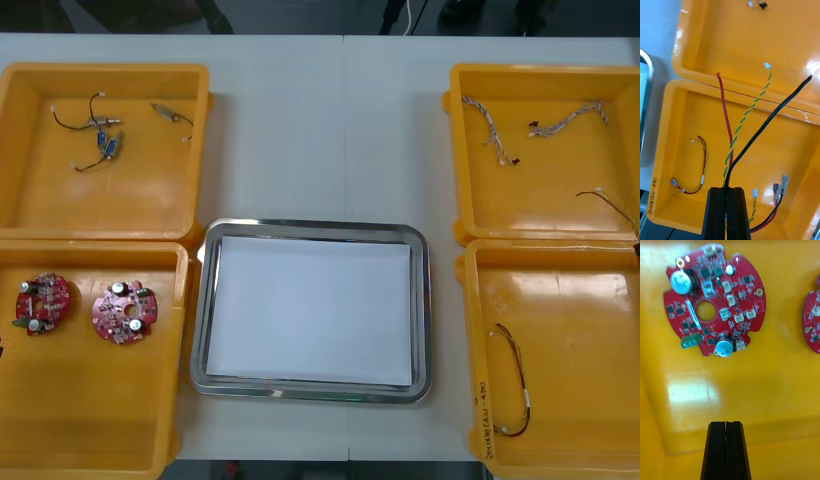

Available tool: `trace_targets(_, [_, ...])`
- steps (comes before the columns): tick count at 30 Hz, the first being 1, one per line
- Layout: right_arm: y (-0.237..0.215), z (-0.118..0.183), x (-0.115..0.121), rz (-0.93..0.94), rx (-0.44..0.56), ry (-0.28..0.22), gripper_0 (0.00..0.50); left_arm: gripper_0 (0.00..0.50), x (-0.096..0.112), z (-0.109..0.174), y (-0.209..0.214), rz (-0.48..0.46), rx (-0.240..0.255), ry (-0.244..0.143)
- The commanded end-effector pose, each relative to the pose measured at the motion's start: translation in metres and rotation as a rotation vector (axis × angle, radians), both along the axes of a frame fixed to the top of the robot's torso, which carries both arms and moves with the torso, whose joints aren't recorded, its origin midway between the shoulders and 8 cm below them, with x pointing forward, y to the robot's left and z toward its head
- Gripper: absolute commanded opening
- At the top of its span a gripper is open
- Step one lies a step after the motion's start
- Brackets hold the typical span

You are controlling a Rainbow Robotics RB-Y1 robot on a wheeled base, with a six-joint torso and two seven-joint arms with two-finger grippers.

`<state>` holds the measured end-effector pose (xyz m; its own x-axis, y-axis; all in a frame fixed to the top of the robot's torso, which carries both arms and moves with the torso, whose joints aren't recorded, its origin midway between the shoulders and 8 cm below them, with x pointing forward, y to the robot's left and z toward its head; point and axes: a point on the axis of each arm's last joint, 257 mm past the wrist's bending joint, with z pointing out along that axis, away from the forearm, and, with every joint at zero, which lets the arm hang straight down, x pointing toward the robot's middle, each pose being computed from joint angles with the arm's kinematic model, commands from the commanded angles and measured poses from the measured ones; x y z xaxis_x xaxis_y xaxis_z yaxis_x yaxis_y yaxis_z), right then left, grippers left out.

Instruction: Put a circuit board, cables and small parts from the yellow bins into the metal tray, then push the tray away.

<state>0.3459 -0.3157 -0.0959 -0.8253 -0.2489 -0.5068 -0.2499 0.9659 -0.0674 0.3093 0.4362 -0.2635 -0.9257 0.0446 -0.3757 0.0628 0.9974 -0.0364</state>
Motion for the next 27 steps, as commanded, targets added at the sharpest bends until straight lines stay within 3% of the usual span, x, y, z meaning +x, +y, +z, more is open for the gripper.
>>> trace_targets(1, [0.016, 0.006, -0.004, 0.133, -0.094, -0.007, 0.000, 0.000, 0.025, 0.045, 0.004, -0.013, 0.044, -0.056])
trace_targets(12, [0.046, 0.002, -0.020, 0.294, -0.090, 0.030, 0.000, 0.001, 0.049, 0.072, 0.008, 0.023, 0.058, -0.115])
trace_targets(18, [0.064, 0.000, -0.020, 0.378, -0.139, 0.022, 0.000, 0.016, 0.055, 0.066, 0.012, 0.045, 0.045, -0.107])
trace_targets(19, [0.067, -0.002, -0.020, 0.393, -0.148, 0.025, 0.000, 0.186, 0.057, 0.066, 0.013, 0.048, 0.041, -0.110])
trace_targets(20, [0.069, -0.002, -0.020, 0.401, -0.154, 0.024, 0.000, 0.303, 0.057, 0.066, 0.013, 0.050, 0.040, -0.111])
trace_targets(21, [0.073, -0.004, -0.020, 0.419, -0.163, 0.030, 0.000, 0.500, 0.057, 0.066, 0.014, 0.052, 0.041, -0.112])
trace_targets(27, [0.090, -0.013, -0.022, 0.507, -0.224, 0.043, 0.000, 0.500, 0.059, 0.067, 0.015, 0.055, 0.045, -0.116])
